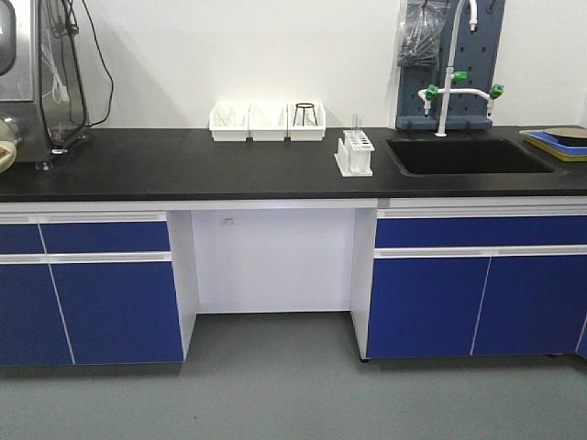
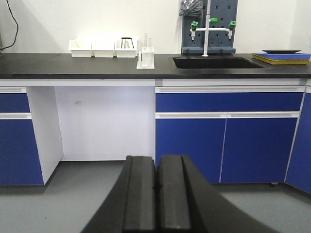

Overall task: Flip and reinsert test tube from rack
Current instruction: 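Drive the base toward the bench with the white test-tube rack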

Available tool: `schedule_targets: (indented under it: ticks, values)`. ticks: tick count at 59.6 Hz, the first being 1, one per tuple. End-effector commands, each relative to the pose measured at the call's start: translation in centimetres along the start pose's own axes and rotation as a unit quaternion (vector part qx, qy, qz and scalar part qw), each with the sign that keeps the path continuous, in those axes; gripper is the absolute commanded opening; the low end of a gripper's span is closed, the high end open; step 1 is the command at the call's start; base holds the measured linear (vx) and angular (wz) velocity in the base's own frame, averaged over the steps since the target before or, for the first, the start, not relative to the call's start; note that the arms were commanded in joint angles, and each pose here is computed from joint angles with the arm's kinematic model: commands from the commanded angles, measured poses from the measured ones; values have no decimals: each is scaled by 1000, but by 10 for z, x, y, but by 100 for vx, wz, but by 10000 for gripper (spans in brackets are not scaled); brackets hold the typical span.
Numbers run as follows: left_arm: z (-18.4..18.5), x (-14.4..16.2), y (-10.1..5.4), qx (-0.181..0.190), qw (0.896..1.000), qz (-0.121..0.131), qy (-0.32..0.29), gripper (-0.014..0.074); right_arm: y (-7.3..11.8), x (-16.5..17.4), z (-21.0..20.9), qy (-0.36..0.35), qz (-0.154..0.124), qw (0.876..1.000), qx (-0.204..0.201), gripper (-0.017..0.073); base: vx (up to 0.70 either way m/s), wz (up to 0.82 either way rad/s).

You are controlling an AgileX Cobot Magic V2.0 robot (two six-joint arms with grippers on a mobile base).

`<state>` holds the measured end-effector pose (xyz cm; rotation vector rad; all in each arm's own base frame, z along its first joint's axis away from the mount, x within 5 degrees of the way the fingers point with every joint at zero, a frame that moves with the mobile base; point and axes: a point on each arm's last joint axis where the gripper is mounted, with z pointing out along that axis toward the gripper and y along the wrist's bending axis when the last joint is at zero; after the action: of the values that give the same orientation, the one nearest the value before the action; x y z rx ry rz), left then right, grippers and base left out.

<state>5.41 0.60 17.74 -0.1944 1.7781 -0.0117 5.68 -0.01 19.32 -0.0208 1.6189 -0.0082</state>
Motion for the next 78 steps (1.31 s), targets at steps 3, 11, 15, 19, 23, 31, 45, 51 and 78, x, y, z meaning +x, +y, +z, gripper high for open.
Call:
schedule_targets:
  ticks: [3,11,15,19,23,31,45,51,78]
  values:
    - [-1,-8,-2,12,999,-1,-47,-6,1,-6,-1,-41,-6,999,-3,-8,7,4]
    - [-1,-8,-2,12,999,-1,-47,-6,1,-6,-1,-41,-6,999,-3,-8,13,5]
    - [-1,-8,-2,12,999,-1,-47,-6,1,-6,-1,-41,-6,999,-3,-8,22,4]
    - [-1,-8,-2,12,999,-1,-47,-6,1,-6,-1,-41,-6,999,-3,-8,28,2]
    - [-1,-8,-2,12,999,-1,-47,-6,1,-6,-1,-41,-6,999,-3,-8,34,-4]
    - [-1,-8,-2,12,999,-1,-47,-6,1,-6,-1,-41,-6,999,-3,-8,37,-8]
    - [-1,-8,-2,12,999,-1,-47,-6,1,-6,-1,-41,-6,999,-3,-8,44,3]
    - [-1,-8,-2,12,999,-1,-47,-6,1,-6,-1,-41,-6,999,-3,-8,49,7]
    - [-1,-8,-2,12,999,-1,-47,-6,1,-6,-1,-41,-6,999,-3,-8,49,-1]
